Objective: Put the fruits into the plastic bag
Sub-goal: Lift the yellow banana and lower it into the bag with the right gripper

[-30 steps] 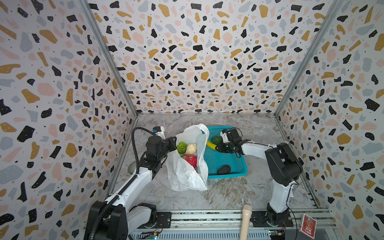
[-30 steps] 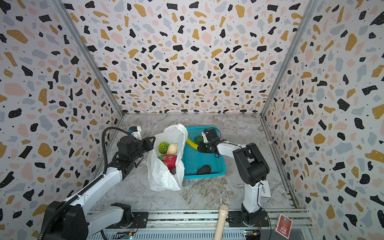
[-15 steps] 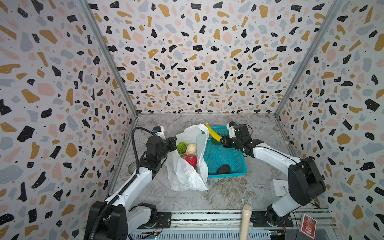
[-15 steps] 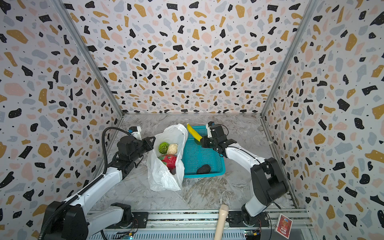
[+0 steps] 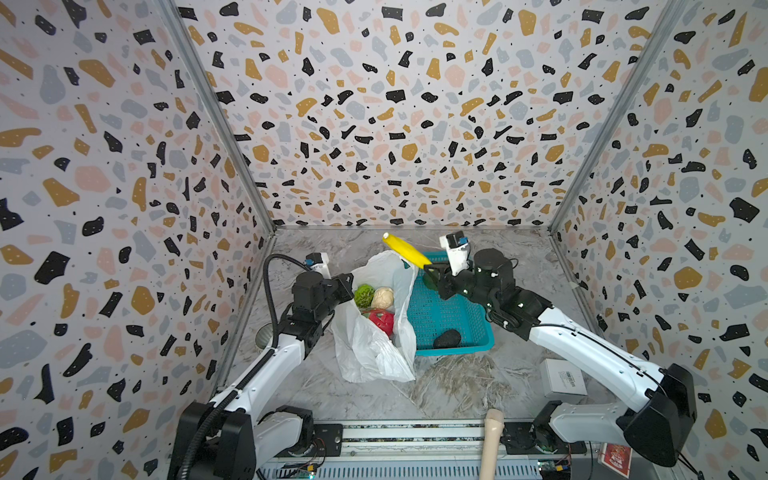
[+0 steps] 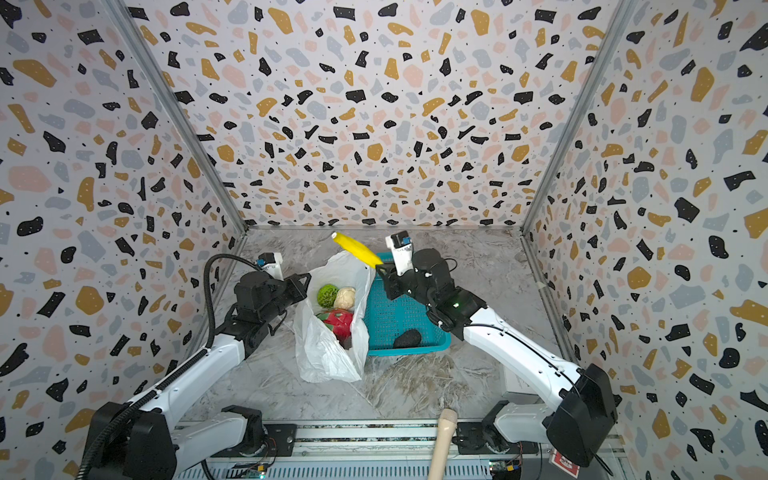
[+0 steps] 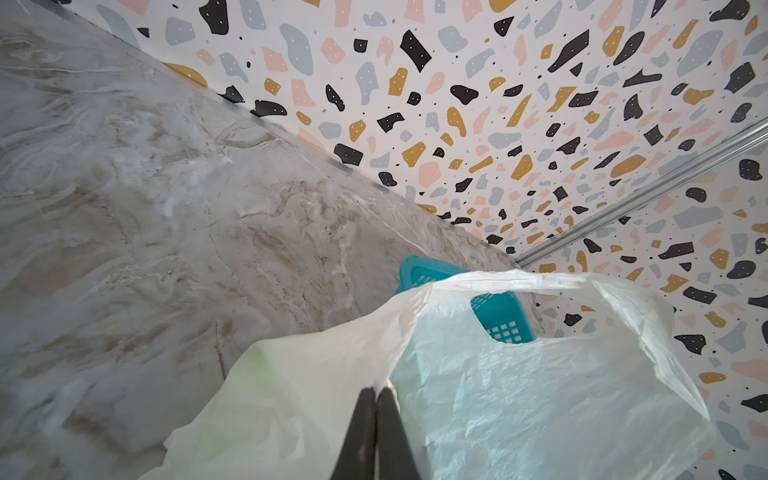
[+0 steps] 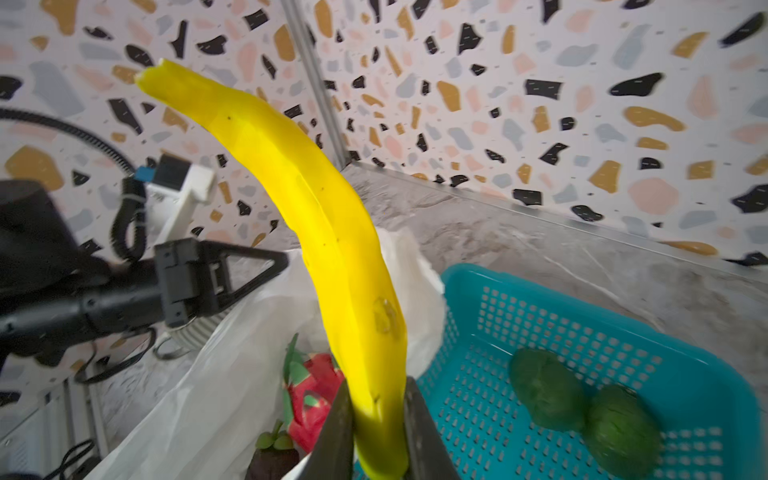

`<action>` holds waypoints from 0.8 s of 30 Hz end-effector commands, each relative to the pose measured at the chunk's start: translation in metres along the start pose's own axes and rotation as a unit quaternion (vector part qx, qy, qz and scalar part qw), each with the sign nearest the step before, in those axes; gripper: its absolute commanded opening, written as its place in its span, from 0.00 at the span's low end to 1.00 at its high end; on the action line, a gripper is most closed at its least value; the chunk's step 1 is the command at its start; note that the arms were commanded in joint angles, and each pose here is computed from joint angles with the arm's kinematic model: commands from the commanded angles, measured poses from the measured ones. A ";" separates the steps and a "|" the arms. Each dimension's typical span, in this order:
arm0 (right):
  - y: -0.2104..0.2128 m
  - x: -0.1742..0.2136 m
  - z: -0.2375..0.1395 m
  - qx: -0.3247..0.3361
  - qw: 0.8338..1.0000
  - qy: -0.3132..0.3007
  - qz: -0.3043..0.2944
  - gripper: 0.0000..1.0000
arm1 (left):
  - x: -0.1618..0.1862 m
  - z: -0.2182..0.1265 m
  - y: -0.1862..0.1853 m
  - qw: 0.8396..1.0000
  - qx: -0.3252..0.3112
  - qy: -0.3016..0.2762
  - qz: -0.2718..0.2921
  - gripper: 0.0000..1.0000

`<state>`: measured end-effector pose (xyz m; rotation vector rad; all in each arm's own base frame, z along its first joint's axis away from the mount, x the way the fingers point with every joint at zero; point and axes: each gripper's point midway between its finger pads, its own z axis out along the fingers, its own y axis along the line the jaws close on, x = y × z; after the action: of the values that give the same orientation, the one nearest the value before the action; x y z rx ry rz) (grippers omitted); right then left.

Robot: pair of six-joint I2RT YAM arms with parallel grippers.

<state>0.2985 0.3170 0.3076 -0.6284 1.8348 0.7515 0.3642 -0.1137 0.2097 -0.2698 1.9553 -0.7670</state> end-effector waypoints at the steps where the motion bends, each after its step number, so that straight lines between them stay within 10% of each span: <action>1: 0.029 0.008 0.010 -0.039 0.998 0.023 -0.050 0.00 | -0.005 0.001 -0.006 1.000 0.012 -0.013 0.004 0.00; 24: 0.007 0.115 0.083 0.032 0.974 0.220 -0.050 0.01 | -0.009 -0.005 -0.008 1.000 0.011 -0.019 0.013 0.00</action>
<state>0.3014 0.3701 0.1698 -0.8742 2.2060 0.5615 0.3641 -0.1132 0.2098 -0.2713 1.9551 -0.7636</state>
